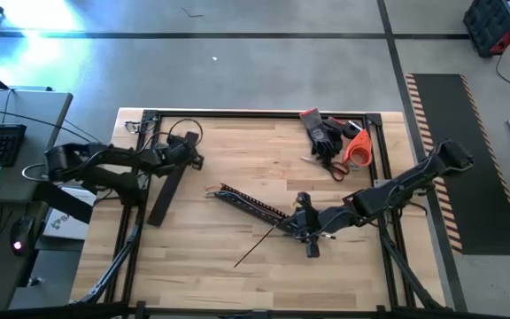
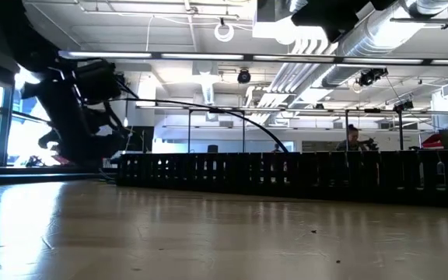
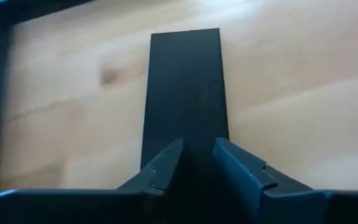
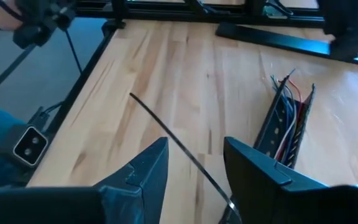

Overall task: Ziptie cables
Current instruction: Close the black cable duct

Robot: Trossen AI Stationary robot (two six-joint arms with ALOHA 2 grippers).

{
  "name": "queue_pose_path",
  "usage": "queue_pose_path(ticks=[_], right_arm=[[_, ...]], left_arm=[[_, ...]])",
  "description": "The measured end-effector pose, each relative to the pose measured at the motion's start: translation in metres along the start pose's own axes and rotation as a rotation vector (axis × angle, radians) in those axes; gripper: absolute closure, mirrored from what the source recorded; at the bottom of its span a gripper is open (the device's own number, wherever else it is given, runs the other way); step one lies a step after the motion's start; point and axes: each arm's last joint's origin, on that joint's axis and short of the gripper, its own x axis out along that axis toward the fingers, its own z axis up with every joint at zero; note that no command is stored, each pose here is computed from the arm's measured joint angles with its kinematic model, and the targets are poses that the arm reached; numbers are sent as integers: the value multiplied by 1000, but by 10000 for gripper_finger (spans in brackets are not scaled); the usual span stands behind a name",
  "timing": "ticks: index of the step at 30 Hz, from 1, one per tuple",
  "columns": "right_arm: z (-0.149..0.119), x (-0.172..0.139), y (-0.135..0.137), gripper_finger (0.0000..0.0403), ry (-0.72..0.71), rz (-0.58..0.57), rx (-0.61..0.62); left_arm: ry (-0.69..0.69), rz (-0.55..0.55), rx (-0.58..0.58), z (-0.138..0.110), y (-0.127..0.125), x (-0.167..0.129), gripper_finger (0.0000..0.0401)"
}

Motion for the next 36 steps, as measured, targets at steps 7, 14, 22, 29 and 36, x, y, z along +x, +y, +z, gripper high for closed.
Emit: queue_pose_path(ticks=[7, 14, 22, 29, 36], right_arm=[[-1, -2, 8, 260, -4, 19, -24], [1, -2, 8, 260, -26, 16, -18], [1, -3, 10, 260, -24, 23, 4], [-6, -1, 11, 260, -8, -14, 30], [-37, 20, 9, 260, 69, -151, 145]], left_arm=[[-100, -302, 9, 14, -32, 18, 344], [-200, -608, 37, 24, -96, 39, 359], [-200, -907, 238, 37, -190, 45, 378], [-395, -1077, 462, 69, -237, -35, 393], [-283, -1075, 762, 42, -230, -112, 400]])
